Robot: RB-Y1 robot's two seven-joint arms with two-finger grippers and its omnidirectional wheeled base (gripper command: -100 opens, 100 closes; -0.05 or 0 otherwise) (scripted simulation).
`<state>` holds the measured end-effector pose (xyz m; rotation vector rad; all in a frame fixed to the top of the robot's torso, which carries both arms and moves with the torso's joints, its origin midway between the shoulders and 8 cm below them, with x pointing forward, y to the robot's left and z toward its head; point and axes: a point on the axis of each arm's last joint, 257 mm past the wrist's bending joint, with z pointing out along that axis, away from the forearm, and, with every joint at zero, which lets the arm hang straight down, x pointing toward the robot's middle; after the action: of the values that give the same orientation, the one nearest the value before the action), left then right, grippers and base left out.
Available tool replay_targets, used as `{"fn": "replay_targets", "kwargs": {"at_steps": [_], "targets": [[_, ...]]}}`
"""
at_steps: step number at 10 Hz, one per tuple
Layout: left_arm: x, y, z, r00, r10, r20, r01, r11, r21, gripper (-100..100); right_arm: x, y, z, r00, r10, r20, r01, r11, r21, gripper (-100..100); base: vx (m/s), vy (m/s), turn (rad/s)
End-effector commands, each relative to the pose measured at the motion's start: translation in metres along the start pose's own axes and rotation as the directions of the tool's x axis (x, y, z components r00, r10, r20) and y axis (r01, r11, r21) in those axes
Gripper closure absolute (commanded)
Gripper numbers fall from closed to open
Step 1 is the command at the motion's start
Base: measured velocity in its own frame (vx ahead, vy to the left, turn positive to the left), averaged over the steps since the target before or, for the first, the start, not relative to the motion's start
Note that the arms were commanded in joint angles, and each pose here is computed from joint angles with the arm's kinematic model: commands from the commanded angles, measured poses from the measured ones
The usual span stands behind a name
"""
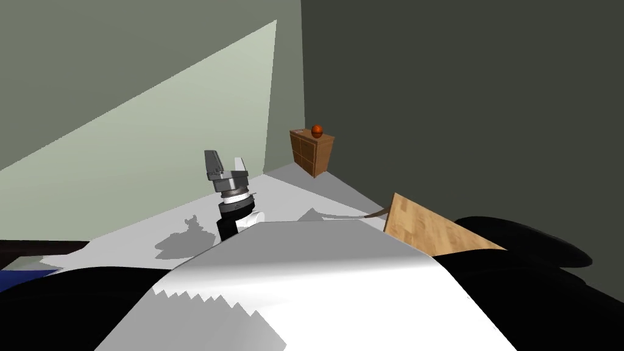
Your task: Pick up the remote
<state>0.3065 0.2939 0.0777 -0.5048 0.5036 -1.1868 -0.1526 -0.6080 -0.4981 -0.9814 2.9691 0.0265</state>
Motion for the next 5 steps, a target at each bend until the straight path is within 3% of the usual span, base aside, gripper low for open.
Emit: {"fn": "replay_targets", "kwargs": {"at_steps": [1, 2, 5], "targets": [[0.000, 0.000, 0.000, 1.000, 0.000, 0.000, 0.000, 1.000, 0.000, 0, 0.003, 0.002, -0.001, 1.000, -0.014, -0.008, 0.014, 1.000, -0.006, 100, 0.084, -0.009, -0.160], [0.000, 0.000, 0.000, 1.000, 0.000, 0.000, 0.000, 1.000, 0.000, 0, -0.001, -0.008, -0.005, 0.998, -0.058, -0.008, 0.058, 0.998, 0.003, 100, 0.100, -0.004, -0.248], [0.000, 0.000, 0.000, 1.000, 0.000, 0.000, 0.000, 1.000, 0.000, 0, 0.006, -0.005, -0.010, 0.997, -0.078, -0.023, 0.078, 0.997, -0.011, 100, 0.096, -0.005, -0.166]]}}
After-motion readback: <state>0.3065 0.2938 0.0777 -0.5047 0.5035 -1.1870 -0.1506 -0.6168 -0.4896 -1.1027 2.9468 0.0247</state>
